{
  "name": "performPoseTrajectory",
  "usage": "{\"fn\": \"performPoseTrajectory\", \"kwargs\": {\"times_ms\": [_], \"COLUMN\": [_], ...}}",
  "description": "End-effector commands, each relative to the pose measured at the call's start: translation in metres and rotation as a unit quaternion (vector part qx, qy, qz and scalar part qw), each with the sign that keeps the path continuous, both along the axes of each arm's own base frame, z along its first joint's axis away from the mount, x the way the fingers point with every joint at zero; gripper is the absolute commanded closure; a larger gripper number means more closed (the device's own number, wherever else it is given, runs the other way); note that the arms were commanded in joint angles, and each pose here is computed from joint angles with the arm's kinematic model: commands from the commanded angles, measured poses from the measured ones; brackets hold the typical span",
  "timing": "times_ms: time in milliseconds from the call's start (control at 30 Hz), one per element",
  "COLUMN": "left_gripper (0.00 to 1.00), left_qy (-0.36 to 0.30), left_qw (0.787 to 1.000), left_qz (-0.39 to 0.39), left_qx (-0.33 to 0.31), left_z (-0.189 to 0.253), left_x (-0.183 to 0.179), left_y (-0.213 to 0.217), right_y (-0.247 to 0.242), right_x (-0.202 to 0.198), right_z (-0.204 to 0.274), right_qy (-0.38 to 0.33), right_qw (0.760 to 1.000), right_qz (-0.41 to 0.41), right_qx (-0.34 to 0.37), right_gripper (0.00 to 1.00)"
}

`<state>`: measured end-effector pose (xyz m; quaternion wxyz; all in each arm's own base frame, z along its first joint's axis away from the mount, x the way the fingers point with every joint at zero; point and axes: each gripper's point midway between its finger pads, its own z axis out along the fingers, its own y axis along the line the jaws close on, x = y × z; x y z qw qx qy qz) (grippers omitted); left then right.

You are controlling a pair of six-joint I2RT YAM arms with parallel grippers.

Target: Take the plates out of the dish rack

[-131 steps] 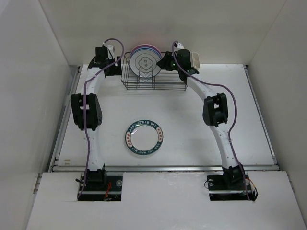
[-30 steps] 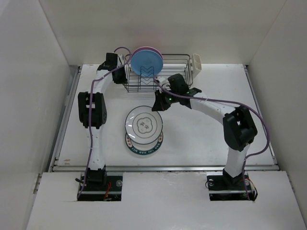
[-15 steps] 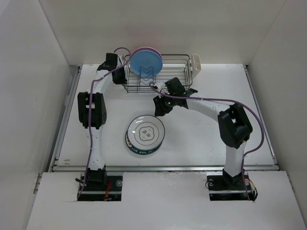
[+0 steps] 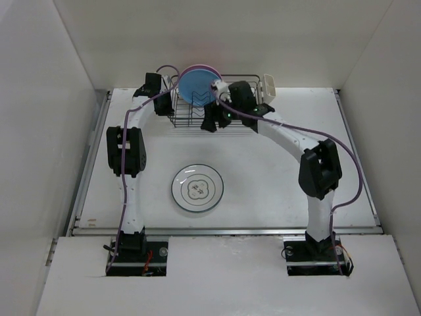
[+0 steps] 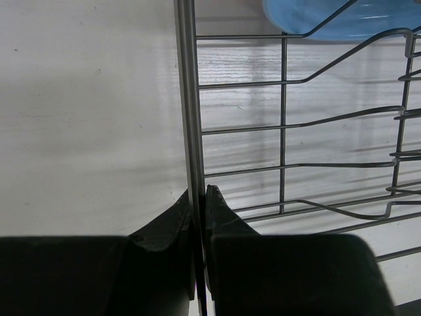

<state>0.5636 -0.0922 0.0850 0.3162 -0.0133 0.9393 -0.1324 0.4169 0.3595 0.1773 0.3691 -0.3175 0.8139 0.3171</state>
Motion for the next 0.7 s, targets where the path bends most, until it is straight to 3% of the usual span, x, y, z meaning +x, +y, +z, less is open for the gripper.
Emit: {"fn": "performPoseTrajectory", "kwargs": {"times_ms": [0,33,167,233,267,500,667], "left_gripper": [1.0,1.0,1.0,1.0,1.0,1.0,1.0], "left_qy": [-0.01,-0.011,-0.021,-0.024,-0.019,-0.001,0.001], "left_qw": [0.999,0.999,0.997,0.996,0.996,0.99,0.991], "left_qz": [-0.01,-0.016,-0.032,-0.047,-0.055,-0.098,-0.102], "left_qx": [0.038,0.043,0.06,0.068,0.074,0.102,0.089], "left_z": [0.026,0.025,0.03,0.03,0.028,0.014,0.012], "left_x": [-0.012,-0.012,-0.012,-0.013,-0.016,-0.022,-0.021], "left_y": [0.015,0.016,0.014,0.011,0.012,0.011,0.006], "right_y": [-0.018,-0.021,-0.037,-0.038,-0.04,-0.027,-0.043], "right_x": [0.099,0.12,0.185,0.202,0.216,0.241,0.261], "right_z": [0.125,0.117,0.13,0.151,0.131,0.099,0.081], "right_qy": [-0.136,-0.137,-0.187,-0.216,-0.211,-0.219,-0.223], "right_qw": [0.972,0.966,0.932,0.915,0.915,0.902,0.868], "right_qz": [-0.142,-0.17,-0.258,-0.277,-0.286,-0.293,-0.362], "right_qx": [0.13,0.134,0.174,0.197,0.189,0.23,0.255], "right_gripper": [0.2,0.16,0.17,0.27,0.33,0.34,0.34]}}
